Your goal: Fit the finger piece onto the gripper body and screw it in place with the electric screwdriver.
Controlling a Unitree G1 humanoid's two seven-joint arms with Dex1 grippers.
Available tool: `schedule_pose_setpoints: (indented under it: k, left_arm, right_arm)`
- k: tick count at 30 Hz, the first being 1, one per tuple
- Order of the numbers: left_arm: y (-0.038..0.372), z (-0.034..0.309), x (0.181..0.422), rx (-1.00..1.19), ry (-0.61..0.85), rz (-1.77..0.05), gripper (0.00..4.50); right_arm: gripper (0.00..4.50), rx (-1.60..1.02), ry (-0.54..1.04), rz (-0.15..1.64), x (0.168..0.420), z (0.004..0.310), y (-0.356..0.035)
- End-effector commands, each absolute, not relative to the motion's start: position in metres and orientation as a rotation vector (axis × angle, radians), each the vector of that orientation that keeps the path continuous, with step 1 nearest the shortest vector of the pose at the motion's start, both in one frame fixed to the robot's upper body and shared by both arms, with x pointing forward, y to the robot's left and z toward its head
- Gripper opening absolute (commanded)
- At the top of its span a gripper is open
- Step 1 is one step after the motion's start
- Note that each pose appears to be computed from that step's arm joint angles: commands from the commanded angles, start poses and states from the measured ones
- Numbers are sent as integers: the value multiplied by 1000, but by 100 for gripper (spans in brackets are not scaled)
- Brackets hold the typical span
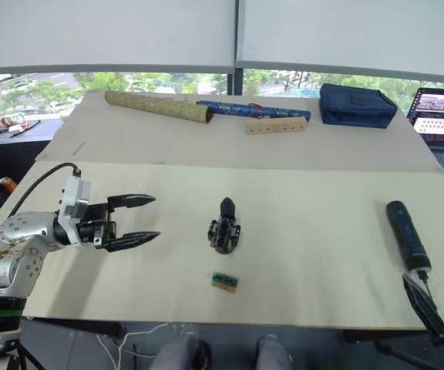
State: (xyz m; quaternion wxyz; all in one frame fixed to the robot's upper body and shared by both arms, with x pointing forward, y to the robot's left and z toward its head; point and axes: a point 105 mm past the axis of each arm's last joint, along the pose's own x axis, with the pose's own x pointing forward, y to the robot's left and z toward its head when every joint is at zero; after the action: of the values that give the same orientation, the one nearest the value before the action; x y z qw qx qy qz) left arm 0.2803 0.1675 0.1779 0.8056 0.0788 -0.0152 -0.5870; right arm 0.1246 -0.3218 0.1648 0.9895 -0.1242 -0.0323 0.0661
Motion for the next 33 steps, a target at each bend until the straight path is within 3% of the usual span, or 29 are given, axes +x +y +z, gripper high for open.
schedule_pose_setpoints:
  k: [1,6,10,12,16,24,33]
  left_arm:
    - [159,196,278,148,-105,-1252,447]
    - [144,208,274,108,-133,-1297,447]
    - [133,210,270,96,-135,-1333,447]
    - [126,211,266,99,-149,-1352,447]
    - [121,215,264,116,-178,-1356,447]
    - [124,210,253,139,-147,-1348,447]
    - [127,208,243,159,-122,-1388,447]
  right_arm:
    - [450,-261,-44,87,121,167,-326]
    - [450,-202,117,29,158,165,-349]
    - [450,-184,248,133,190,165,-355]
    - [450,-236,399,109,211,153,-376]
    - [450,-262,494,141,238,146,-394]
    - [450,-308,670,132,260,122,-424]
    - [450,-173,745,212,276,96,-415]
